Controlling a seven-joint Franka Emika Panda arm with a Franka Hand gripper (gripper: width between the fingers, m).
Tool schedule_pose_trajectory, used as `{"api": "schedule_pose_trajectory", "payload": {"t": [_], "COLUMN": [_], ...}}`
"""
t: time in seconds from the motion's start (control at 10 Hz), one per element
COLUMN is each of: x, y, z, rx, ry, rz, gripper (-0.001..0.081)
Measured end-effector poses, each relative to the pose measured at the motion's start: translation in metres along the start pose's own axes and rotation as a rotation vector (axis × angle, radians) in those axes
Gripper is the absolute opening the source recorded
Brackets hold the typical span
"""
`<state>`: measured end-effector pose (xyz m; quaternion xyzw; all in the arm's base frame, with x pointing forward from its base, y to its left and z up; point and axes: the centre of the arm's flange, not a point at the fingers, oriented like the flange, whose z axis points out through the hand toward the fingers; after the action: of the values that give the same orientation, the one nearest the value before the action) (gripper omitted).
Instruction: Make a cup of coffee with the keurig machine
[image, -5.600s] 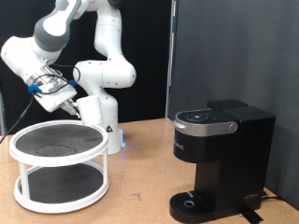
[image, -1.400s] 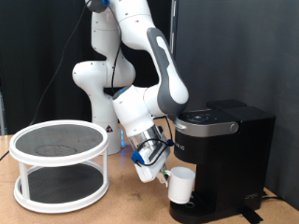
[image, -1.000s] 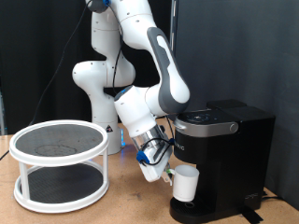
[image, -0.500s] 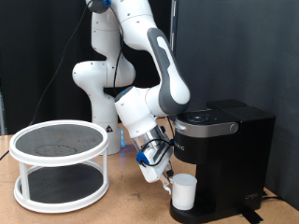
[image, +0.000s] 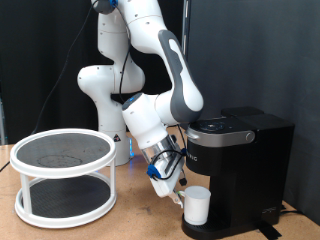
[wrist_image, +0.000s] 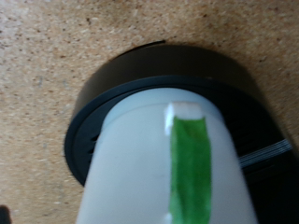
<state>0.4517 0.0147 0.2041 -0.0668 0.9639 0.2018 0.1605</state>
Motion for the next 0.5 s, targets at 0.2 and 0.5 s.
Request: {"api": "schedule_pose_trajectory", "payload": {"t": [0.2,0.5], "x": [0.012,0.043], "y": [-0.008,-0.021], "z": [-0.003,0.000], "rx": [-0.014,-0.013], "ry": [0.058,0.110], "rz": [-0.037,-0.037], "gripper": [0.0730,0.0734]}}
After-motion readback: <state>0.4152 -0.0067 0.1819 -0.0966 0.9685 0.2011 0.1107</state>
